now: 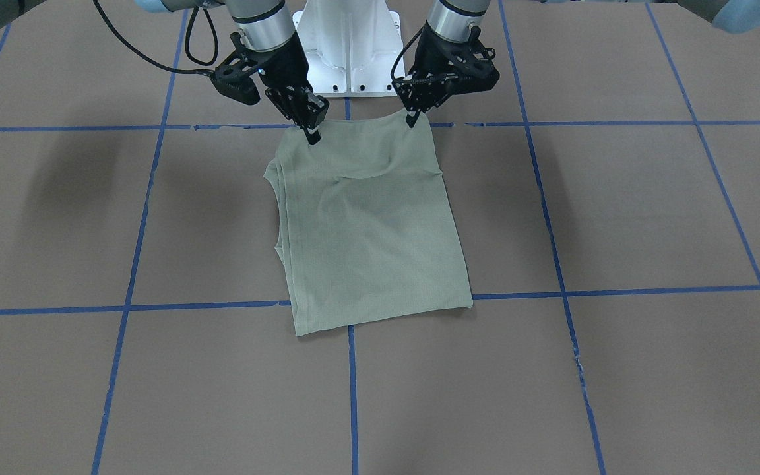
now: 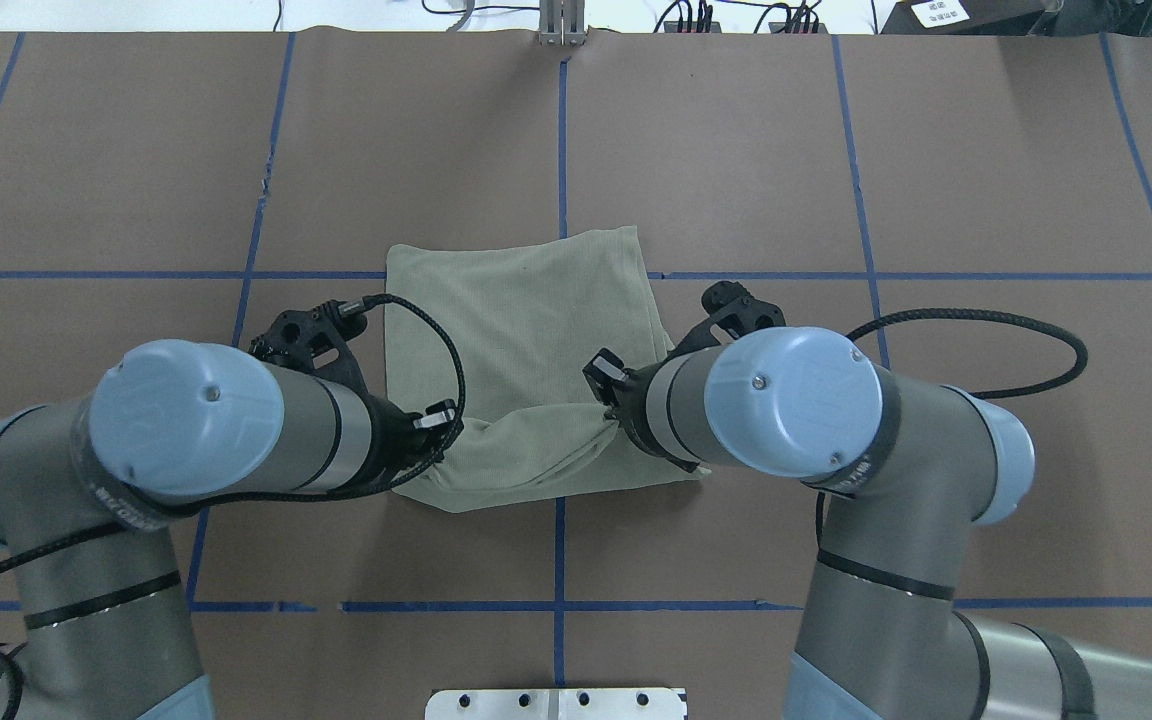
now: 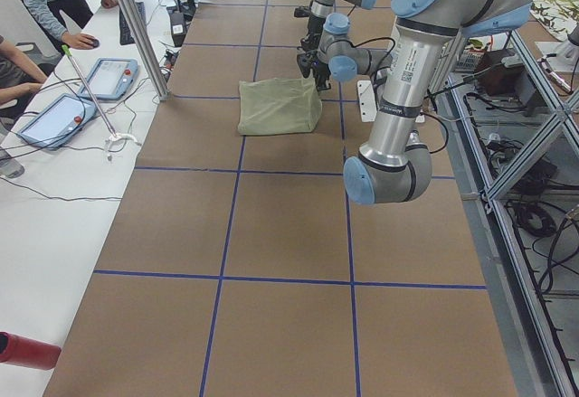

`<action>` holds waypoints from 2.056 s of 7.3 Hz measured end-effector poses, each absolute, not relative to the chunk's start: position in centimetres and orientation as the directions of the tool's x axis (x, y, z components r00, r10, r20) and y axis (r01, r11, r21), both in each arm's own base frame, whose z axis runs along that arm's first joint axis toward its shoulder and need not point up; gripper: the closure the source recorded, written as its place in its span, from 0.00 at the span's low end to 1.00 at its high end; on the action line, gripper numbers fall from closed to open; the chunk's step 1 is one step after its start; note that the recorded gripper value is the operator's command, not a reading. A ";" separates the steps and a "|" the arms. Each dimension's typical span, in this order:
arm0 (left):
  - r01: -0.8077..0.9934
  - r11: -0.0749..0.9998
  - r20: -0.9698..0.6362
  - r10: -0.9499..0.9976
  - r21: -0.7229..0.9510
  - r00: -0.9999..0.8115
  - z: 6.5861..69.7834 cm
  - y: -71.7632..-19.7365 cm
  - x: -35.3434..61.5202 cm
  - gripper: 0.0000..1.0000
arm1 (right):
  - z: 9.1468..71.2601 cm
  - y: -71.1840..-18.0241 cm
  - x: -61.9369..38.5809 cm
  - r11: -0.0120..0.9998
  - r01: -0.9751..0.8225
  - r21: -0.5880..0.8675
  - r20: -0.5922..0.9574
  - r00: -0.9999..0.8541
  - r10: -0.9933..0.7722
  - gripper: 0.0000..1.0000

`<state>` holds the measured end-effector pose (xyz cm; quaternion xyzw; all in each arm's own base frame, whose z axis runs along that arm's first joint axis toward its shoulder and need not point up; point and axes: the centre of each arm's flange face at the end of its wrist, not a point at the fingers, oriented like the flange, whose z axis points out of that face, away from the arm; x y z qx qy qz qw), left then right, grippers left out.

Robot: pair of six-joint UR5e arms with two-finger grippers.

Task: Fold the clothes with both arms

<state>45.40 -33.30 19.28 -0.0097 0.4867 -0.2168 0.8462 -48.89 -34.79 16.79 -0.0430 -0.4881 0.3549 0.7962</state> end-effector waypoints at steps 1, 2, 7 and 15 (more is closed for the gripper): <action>0.393 0.893 -0.814 -0.389 -0.219 0.431 19.5 -36.0 45.6 1.00 | 17.0 -37.6 -50.3 0.742 -0.543 -0.393 0.756 0.269 0.597 1.00; 0.420 0.885 -0.816 -0.390 -0.203 0.426 19.7 -38.4 45.4 1.00 | 17.8 -40.6 -51.4 0.733 -0.561 -0.385 0.764 0.252 0.594 1.00; 0.529 0.833 -0.821 -0.411 -0.161 0.397 23.7 -51.2 47.6 0.00 | 18.0 -53.2 -55.2 0.685 -0.637 -0.355 0.764 0.225 0.605 0.00; 0.452 0.888 -0.814 -0.202 0.083 0.545 30.7 -63.1 36.0 0.00 | 23.6 -65.2 -45.2 0.764 -0.570 -0.301 0.760 0.340 0.554 0.00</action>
